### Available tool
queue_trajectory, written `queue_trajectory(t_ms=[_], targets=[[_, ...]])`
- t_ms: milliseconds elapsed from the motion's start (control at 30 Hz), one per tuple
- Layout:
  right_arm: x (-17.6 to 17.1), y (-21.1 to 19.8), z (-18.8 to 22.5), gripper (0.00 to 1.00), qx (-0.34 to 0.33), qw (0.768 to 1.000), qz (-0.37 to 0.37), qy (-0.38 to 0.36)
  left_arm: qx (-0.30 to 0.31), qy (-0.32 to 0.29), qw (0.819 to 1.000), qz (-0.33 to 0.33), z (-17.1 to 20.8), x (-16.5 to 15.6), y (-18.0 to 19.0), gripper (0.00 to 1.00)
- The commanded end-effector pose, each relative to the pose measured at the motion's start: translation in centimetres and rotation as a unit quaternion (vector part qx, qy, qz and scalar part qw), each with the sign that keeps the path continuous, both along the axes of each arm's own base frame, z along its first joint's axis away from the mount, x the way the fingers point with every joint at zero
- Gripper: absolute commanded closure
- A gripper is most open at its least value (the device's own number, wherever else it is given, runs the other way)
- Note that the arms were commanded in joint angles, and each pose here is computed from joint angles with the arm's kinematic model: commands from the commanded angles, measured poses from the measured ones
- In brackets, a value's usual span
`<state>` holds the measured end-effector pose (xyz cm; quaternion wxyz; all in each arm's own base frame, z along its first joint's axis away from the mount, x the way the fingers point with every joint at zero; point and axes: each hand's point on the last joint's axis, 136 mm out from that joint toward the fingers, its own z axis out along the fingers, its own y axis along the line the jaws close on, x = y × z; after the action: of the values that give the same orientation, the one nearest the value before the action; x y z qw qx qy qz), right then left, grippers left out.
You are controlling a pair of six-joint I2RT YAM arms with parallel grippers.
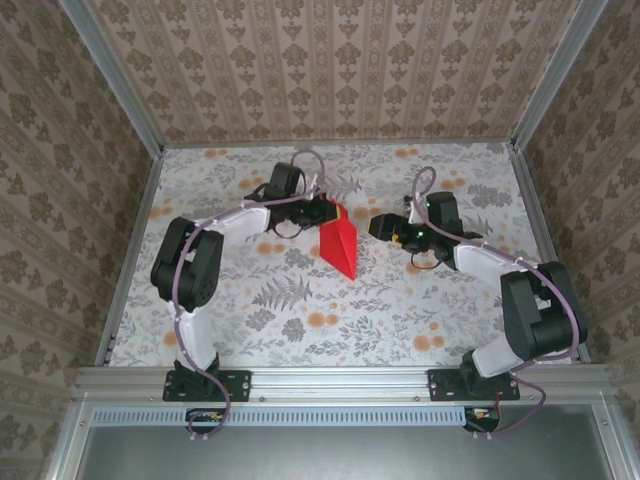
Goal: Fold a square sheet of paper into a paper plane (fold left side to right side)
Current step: Turn over the paper at the center of the table.
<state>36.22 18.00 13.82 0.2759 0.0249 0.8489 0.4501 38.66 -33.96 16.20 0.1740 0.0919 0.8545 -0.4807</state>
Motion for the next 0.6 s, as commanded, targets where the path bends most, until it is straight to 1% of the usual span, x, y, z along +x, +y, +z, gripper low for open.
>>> queue_trajectory(t_ms=[0, 100, 200, 267, 400, 500, 567], targets=[[-1.2, 2.1, 5.6, 0.00, 0.077, 0.992, 0.078, -0.056, -0.054, -0.082, 0.995, -0.016, 8.5, 0.6, 0.4, 0.95], [-1.6, 3.0, 7.4, 0.00, 0.110, 0.986, 0.108, -0.071, -0.085, -0.112, 0.990, -0.020, 12.7, 0.9, 0.5, 0.95], [-1.9, 3.7, 8.1, 0.00, 0.125, 0.981, 0.128, -0.079, -0.117, -0.133, 0.984, -0.028, 15.9, 0.7, 0.2, 0.95], [-2.4, 4.4, 8.6, 0.00, 0.138, 0.976, 0.147, -0.083, -0.130, -0.142, 0.981, -0.029, 17.3, 0.6, 0.1, 0.95], [-3.0, 5.7, 10.1, 0.00, 0.173, 0.964, 0.177, -0.102, -0.149, -0.147, 0.977, -0.034, 18.9, 0.3, 0.0, 0.95], [-2.6, 6.5, 10.5, 0.00, 0.182, 0.961, 0.184, -0.099, -0.161, -0.147, 0.975, -0.041, 19.4, 0.0, -0.1, 0.95], [-2.1, 6.6, 11.1, 0.03, 0.194, 0.958, 0.182, -0.103, -0.171, -0.147, 0.973, -0.046, 19.9, -0.3, -0.2, 0.95]])
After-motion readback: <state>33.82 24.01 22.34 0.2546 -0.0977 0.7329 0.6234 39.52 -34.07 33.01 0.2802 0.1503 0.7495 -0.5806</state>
